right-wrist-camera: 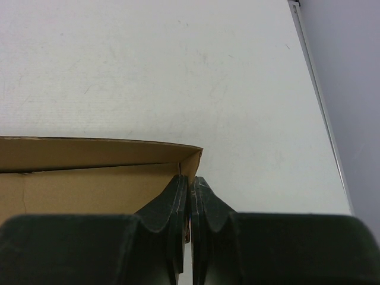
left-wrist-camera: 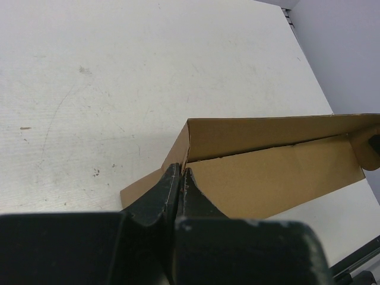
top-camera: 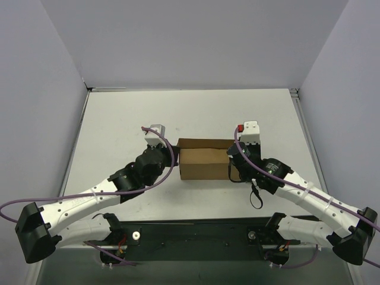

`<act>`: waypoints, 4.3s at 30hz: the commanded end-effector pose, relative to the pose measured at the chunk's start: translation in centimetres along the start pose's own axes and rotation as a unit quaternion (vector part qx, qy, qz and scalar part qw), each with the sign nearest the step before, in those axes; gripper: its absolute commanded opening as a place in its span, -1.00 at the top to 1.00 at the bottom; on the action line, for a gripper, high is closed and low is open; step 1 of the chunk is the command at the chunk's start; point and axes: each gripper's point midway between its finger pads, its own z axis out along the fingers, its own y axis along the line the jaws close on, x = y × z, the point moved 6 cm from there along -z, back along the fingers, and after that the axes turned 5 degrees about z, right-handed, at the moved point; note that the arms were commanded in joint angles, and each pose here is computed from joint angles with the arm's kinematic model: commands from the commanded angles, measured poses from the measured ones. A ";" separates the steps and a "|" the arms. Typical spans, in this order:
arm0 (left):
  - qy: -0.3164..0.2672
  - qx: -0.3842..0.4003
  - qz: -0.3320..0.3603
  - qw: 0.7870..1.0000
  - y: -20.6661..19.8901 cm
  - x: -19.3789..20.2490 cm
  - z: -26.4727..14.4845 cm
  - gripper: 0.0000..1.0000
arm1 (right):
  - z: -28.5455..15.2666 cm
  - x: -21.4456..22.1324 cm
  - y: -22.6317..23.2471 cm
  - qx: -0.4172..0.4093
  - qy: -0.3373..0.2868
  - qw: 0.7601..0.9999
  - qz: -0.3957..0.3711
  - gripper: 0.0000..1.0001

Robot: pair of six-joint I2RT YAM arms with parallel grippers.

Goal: Fold the paper box

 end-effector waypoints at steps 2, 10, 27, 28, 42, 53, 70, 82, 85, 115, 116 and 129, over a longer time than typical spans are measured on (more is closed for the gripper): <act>0.210 0.010 0.059 0.976 1.4 9.4 -1.9 1.00 | -0.5 -0.4 2.1 -0.055 -0.008 0.998 0.034 1.00; 0.224 0.014 0.032 0.974 0.5 10.6 -1.6 1.00 | -0.6 -0.2 2.1 -0.056 -0.008 0.998 0.037 1.00; 0.272 -0.024 0.078 0.959 1.7 14.0 -1.8 1.00 | -0.8 -0.1 1.9 -0.057 -0.012 0.998 0.037 1.00; 0.272 -0.029 0.082 0.958 1.9 14.1 -1.9 1.00 | -0.8 -0.1 1.8 -0.056 -0.012 0.998 0.037 1.00; 0.288 -0.056 0.112 0.950 4.5 15.8 -2.9 1.00 | -0.9 -0.2 1.6 -0.052 -0.017 0.998 0.040 1.00; 0.299 -0.080 0.135 0.941 6.3 16.9 -3.5 1.00 | -1.0 -0.4 1.3 -0.049 -0.022 0.998 0.039 1.00; 0.301 -0.100 0.150 0.936 7.5 17.3 -4.0 1.00 | -1.0 -0.3 1.2 -0.045 -0.021 0.998 0.041 1.00; 0.292 -0.138 0.172 0.931 9.0 16.7 -4.8 1.00 | -1.3 -0.2 0.4 -0.040 -0.026 0.998 0.043 1.00; 0.293 -0.145 0.172 0.929 9.3 16.8 -4.9 1.00 | -1.3 -0.1 0.2 -0.036 -0.026 0.998 0.042 1.00; 0.270 -0.116 0.196 0.936 6.9 14.9 -2.9 1.00 | -1.1 2.6 -2.6 -0.068 0.023 0.991 0.110 1.00; 0.270 -0.113 0.195 0.936 6.8 14.9 -2.9 1.00 | -1.1 2.5 -2.4 -0.068 0.025 0.991 0.109 1.00; 0.267 -0.110 0.191 0.938 6.7 14.9 -2.8 1.00 | -1.0 4.9 -1.9 -0.074 0.033 0.995 0.066 1.00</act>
